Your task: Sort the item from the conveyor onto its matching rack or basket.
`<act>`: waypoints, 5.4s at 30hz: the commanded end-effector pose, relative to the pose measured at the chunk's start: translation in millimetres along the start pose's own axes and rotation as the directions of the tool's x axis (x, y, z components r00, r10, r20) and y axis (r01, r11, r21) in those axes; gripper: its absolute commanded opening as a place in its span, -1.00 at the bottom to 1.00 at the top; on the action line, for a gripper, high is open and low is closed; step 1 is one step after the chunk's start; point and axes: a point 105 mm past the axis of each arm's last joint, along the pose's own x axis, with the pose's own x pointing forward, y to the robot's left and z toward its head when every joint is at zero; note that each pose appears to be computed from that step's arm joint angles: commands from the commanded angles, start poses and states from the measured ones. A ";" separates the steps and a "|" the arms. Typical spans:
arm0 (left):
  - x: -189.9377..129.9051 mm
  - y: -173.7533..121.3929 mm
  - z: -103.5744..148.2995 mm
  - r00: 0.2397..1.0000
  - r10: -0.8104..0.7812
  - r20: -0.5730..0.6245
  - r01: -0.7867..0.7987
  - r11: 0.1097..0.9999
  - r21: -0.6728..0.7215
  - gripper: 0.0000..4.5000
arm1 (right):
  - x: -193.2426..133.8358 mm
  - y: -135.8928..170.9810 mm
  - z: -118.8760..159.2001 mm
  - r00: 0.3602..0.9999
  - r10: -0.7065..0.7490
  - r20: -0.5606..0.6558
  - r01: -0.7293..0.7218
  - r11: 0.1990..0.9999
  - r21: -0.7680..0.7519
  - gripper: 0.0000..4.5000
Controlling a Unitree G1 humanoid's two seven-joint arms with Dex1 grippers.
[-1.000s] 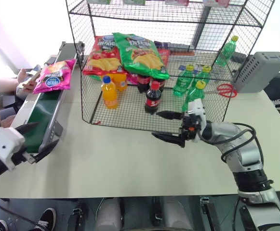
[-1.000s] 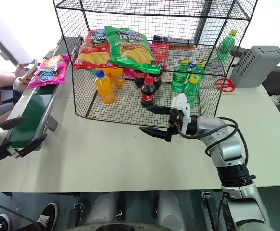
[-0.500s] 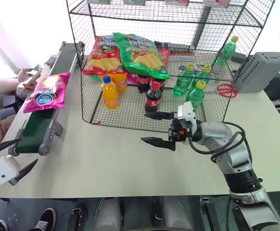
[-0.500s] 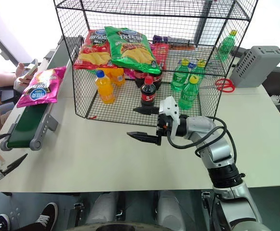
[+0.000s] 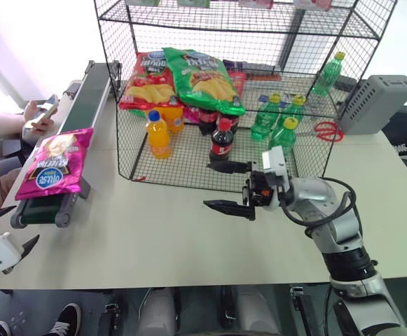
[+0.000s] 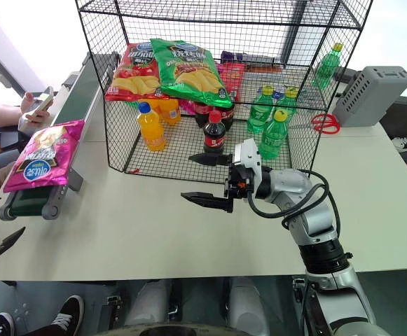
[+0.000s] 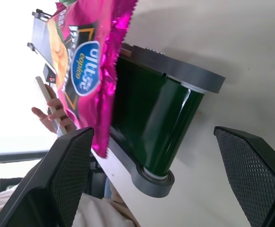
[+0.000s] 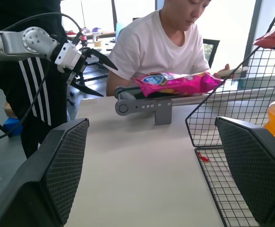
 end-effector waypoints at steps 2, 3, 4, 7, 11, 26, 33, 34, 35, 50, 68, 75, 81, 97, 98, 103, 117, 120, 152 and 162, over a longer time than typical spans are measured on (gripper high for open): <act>2.1 5.4 1.1 1.000 0.011 0.008 -0.011 1.000 0.020 0.93 | -1.0 -1.6 7.6 1.000 -0.008 0.003 0.009 0.999 -0.049 0.97; 3.0 4.4 1.3 1.000 0.007 0.009 -0.008 1.000 0.017 0.93 | -1.3 -1.8 7.2 1.000 -0.010 0.000 0.010 0.999 -0.050 0.97; 3.7 3.7 1.5 1.000 0.005 0.011 -0.005 1.000 0.016 0.93 | -1.6 -2.4 7.1 1.000 -0.014 -0.002 0.013 0.998 -0.054 0.97; 6.4 2.8 2.7 1.000 0.006 0.016 -0.006 1.000 0.015 0.93 | -2.4 -3.0 7.5 1.000 -0.017 -0.005 0.017 0.998 -0.060 0.97; 10.7 1.8 6.5 0.999 0.003 0.033 -0.003 1.000 0.015 0.93 | -3.1 -3.2 5.7 1.000 -0.020 -0.018 0.019 0.998 -0.064 0.97; 9.3 27.2 31.9 0.984 0.080 0.160 -0.055 0.986 -0.155 -0.98 | -5.1 -8.5 0.4 0.998 -0.044 -0.043 0.040 0.995 -0.089 1.00; 0.6 65.7 57.7 0.933 0.222 0.283 -0.112 0.927 -0.358 -0.98 | -5.2 -11.0 -0.7 0.998 -0.046 -0.046 0.042 0.995 -0.096 1.00; -2.0 69.6 64.9 0.917 0.233 0.324 -0.084 0.906 -0.414 -0.98 | -5.5 -11.8 -0.4 0.998 -0.049 -0.045 0.044 0.994 -0.097 1.00; -4.8 74.0 72.2 0.900 0.241 0.362 -0.044 0.879 -0.475 -0.98 | -6.1 -12.7 -0.2 0.998 -0.051 -0.045 0.047 0.994 -0.096 1.00; -34.6 50.1 189.3 0.486 0.148 0.861 0.850 0.148 -0.505 -0.98 | -21.4 5.1 13.5 0.995 0.096 -0.015 -0.091 0.979 0.184 1.00; -23.0 46.7 235.8 0.092 0.183 0.979 0.980 -0.191 -0.056 -0.98 | -11.4 38.1 50.1 0.932 0.342 0.119 -0.361 0.855 0.373 1.00; -7.5 57.2 235.0 0.126 0.231 0.965 0.981 -0.173 -0.087 -0.98 | -2.1 49.1 47.5 0.918 0.383 0.101 -0.390 0.830 0.399 1.00; 3.4 55.4 232.7 0.176 0.209 0.962 0.977 -0.160 -0.144 -0.98 | -2.3 50.2 47.2 0.919 0.383 0.091 -0.387 0.833 0.396 1.00; 12.8 52.2 236.1 0.222 0.203 0.954 0.973 -0.103 -0.205 -1.00 | -1.1 42.1 42.1 0.936 0.347 0.062 -0.340 0.842 0.419 -0.99; 13.8 51.1 236.3 0.232 0.191 0.954 0.971 -0.108 -0.214 -1.00 | -2.2 41.4 40.0 0.938 0.343 0.052 -0.333 0.847 0.414 -0.99; 16.9 54.4 232.2 0.276 0.204 0.939 0.961 -0.073 -0.267 -0.17 | -9.6 36.0 31.0 0.955 0.295 -0.005 -0.272 0.886 0.375 -1.00; 46.3 40.7 224.0 0.382 0.158 0.911 0.911 0.103 -0.400 0.93 | -105.9 10.5 76.6 0.969 -0.236 -0.070 0.239 0.970 0.036 -1.00; 60.6 38.3 226.9 0.381 0.133 0.915 0.903 0.158 -0.399 0.93 | -127.8 1.2 94.8 0.929 -0.365 -0.068 0.357 0.928 -0.106 -1.00; 88.1 26.5 234.7 0.414 0.053 0.909 0.805 0.446 -0.392 0.93 | -168.0 -111.6 111.7 0.519 -0.854 -0.032 -0.129 -0.042 -0.991 -1.00; 81.5 24.9 241.8 0.398 0.057 0.916 0.782 0.501 -0.371 0.93 | -178.5 -144.3 109.5 0.324 -0.945 0.052 -0.083 -0.083 -0.993 -1.00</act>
